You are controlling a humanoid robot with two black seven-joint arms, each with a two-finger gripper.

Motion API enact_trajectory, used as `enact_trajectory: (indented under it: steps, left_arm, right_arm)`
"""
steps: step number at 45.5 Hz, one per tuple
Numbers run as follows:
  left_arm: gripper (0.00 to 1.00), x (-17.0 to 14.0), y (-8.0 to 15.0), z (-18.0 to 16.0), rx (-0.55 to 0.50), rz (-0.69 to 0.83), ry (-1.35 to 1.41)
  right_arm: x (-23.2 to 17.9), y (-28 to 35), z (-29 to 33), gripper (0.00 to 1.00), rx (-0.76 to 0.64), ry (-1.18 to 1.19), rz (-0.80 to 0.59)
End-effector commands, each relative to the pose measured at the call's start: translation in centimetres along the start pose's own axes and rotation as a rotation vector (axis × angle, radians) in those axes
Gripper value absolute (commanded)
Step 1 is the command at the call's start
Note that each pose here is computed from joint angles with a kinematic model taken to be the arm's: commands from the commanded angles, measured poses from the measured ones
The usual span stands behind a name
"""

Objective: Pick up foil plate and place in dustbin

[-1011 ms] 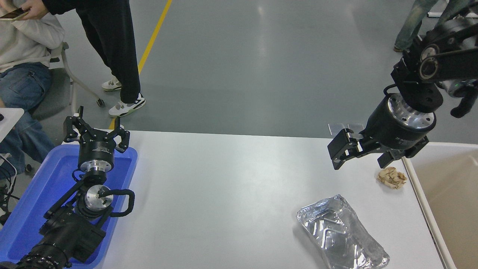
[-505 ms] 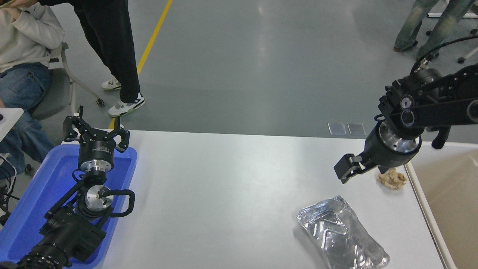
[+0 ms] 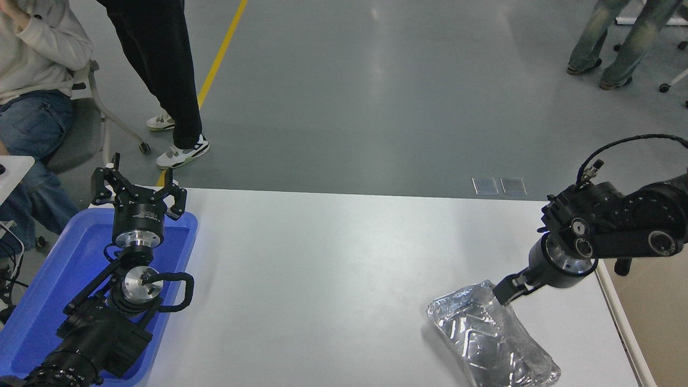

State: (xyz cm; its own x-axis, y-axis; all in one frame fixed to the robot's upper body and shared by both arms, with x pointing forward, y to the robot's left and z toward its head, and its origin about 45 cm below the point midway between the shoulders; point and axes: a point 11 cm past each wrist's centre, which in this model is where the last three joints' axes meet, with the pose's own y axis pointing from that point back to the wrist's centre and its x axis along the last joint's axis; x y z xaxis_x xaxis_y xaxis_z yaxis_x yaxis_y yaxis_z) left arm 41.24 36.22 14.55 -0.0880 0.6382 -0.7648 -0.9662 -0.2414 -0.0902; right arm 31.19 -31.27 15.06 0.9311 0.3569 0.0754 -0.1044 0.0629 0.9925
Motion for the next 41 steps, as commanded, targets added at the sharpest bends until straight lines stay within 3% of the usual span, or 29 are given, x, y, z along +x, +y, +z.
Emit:
enact_trajectory:
  steps: [1, 41]
  left_arm:
    - [0.99, 0.0, 0.0, 0.0, 0.0, 0.0, 0.0]
    - [0.99, 0.0, 0.0, 0.0, 0.0, 0.0, 0.0]
  right_arm:
    - [-1.4, -3.3, 1.0, 1.0, -0.013, 0.0, -0.003]
    - [-2.4, -7.7, 1.5, 0.99, -0.036, -0.052, -0.007]
